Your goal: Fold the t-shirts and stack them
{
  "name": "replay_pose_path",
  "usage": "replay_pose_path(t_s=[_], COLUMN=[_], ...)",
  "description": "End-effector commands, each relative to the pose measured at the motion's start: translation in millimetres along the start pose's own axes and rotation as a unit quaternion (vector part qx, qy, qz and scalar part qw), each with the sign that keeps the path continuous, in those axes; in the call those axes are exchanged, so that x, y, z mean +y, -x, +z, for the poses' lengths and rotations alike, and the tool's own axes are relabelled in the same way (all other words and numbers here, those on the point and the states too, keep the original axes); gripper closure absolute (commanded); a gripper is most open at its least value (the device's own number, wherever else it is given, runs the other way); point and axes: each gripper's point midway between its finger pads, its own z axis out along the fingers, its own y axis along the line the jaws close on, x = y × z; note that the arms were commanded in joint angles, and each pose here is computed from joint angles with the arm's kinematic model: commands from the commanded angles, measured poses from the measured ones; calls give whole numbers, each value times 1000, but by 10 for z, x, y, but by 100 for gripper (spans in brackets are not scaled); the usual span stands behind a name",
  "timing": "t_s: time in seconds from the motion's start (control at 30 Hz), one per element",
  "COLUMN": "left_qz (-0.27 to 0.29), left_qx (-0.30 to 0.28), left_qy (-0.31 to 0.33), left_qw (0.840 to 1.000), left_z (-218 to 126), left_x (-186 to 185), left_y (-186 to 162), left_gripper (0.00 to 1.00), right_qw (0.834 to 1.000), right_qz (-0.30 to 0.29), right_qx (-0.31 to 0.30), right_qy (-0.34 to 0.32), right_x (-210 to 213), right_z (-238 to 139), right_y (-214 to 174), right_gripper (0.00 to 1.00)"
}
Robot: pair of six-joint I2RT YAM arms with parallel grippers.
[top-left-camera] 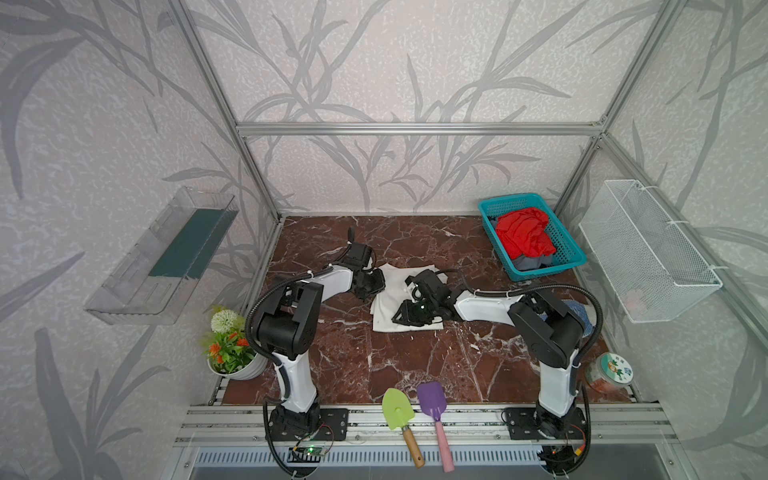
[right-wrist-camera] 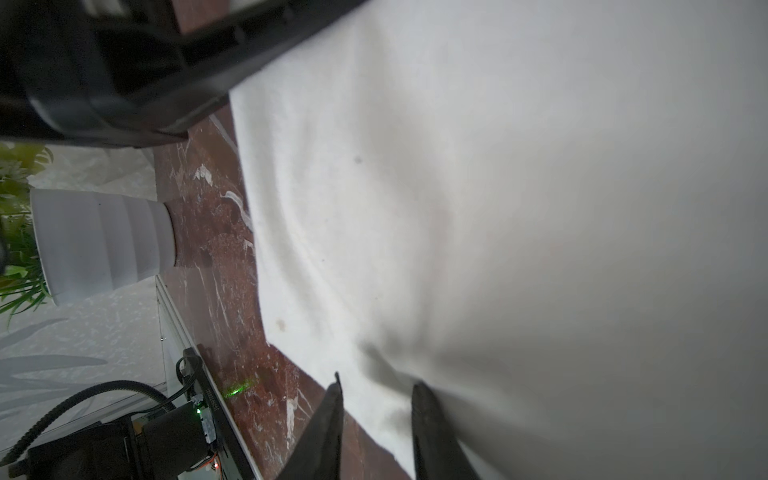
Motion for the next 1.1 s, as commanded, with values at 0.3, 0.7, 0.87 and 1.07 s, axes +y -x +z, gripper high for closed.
replay_pose_path(t_s=[0.3,0.7,0.87,1.07], left_qz=[115,169,148,101], left_qx=[14,-24,-53,-97], left_qy=[126,194,210,224], left_qw=[985,966,965,964], left_z=[-450,-570,-610,-756], left_x=[-33,-170,-39,330], left_y=[354,1225,1714,2203], left_gripper=[100,100,100,100], right_qw=[982,968,973,974], right_qz=[-89,-78,-64,-60], right_qx=[-150,-200,-188,-185], right_qy=[-77,-131,-117,-115], right_x=[-225,-635,-635,-636], right_z=[-1103,-1617,-1559,-1555], right_y=[348,226,206,192], right_gripper=[1,1,1,1])
